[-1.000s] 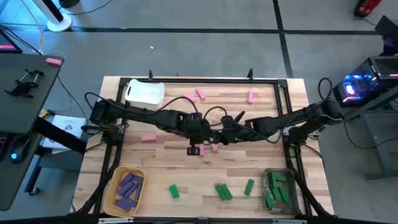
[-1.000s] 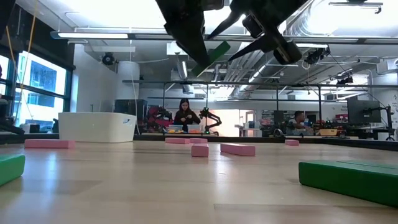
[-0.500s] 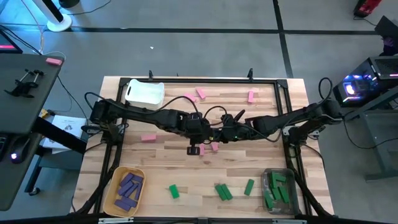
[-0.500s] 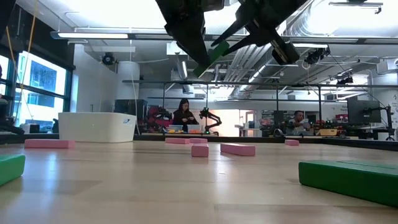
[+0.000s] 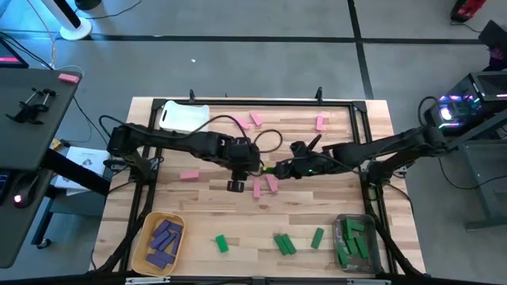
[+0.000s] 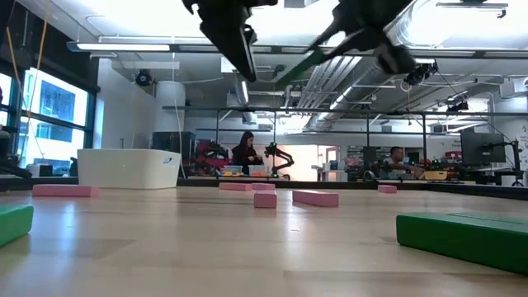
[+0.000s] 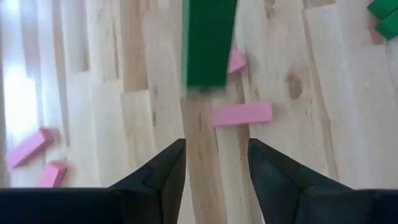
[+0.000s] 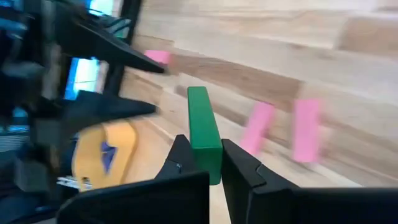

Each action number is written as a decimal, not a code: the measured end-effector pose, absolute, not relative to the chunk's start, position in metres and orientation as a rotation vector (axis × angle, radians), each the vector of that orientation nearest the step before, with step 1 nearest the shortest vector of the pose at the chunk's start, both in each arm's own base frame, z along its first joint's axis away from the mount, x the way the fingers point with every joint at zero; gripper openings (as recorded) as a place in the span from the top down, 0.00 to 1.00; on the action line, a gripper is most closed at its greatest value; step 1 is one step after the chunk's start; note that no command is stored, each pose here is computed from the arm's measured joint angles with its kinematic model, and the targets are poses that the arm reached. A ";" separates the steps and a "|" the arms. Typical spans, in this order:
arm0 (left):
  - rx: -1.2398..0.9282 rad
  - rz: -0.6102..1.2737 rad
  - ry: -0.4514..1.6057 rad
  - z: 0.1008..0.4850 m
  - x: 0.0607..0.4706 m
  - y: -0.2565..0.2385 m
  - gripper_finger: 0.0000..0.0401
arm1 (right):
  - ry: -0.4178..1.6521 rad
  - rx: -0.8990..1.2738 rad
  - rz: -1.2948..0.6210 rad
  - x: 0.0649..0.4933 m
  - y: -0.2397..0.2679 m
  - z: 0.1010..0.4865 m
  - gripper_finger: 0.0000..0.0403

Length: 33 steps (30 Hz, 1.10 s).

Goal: Sort blocks
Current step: Put the green block into the black bin

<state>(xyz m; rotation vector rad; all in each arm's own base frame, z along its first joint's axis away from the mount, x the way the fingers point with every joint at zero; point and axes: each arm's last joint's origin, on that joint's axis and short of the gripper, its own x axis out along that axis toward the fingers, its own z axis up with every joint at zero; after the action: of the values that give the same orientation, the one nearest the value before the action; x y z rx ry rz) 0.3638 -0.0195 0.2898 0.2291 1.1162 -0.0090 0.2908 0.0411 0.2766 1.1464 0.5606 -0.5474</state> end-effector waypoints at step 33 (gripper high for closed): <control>-0.549 -0.002 0.433 0.253 0.273 0.005 0.58 | 1.633 1.376 -0.560 0.110 0.186 0.295 0.99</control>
<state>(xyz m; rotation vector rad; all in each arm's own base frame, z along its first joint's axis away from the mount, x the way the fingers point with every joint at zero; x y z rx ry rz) 0.2732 0.0052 0.2529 -0.5490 0.4335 -0.0019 0.1097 0.1858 0.2948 1.3757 1.6333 -0.5597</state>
